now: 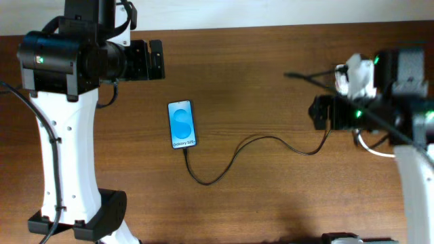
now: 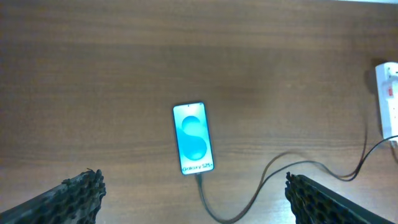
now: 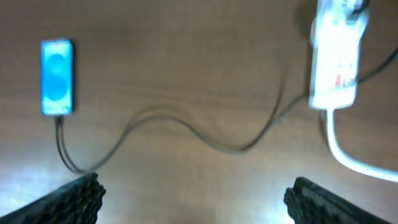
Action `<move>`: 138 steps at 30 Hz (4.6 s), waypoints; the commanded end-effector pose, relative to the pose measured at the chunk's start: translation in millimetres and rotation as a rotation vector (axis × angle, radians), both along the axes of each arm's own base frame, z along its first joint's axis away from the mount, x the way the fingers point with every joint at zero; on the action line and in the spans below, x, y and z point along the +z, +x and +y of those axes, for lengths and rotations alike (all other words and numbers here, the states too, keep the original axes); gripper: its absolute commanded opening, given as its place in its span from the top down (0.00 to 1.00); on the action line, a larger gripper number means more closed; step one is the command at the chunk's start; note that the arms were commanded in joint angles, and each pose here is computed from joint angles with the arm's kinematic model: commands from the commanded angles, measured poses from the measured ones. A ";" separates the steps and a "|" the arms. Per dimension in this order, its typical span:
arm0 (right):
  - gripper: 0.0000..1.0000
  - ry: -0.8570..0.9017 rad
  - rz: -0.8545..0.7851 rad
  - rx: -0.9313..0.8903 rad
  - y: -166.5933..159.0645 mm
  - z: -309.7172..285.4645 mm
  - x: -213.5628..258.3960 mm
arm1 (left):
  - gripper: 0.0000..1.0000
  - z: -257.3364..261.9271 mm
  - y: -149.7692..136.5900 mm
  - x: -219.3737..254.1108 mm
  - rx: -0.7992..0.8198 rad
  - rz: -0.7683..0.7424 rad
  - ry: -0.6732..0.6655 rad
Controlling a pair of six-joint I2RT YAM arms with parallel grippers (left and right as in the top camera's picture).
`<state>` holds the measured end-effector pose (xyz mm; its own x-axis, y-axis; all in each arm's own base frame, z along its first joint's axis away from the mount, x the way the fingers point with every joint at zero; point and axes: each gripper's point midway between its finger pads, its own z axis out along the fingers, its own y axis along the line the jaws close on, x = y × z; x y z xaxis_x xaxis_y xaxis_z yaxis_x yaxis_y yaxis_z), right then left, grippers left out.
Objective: Plug charger to phone and switch on socket
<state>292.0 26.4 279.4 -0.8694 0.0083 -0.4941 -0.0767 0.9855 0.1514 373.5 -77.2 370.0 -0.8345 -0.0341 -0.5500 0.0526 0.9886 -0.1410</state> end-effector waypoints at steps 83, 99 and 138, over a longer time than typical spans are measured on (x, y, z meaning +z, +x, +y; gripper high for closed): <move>0.02 -0.014 -0.966 -0.105 -46.7 -7.6 -124.1 | 0.01 3.0 -2.5 3.6 0.012 -0.010 0.001; 0.02 -0.014 -0.968 -0.105 -46.7 -7.6 -123.7 | 0.00 3.0 -2.5 3.6 0.012 -0.010 0.001; 0.02 -0.014 -0.968 -0.105 -46.7 -7.6 -123.7 | 0.01 41.8 -39.4 -89.5 0.094 -0.645 0.015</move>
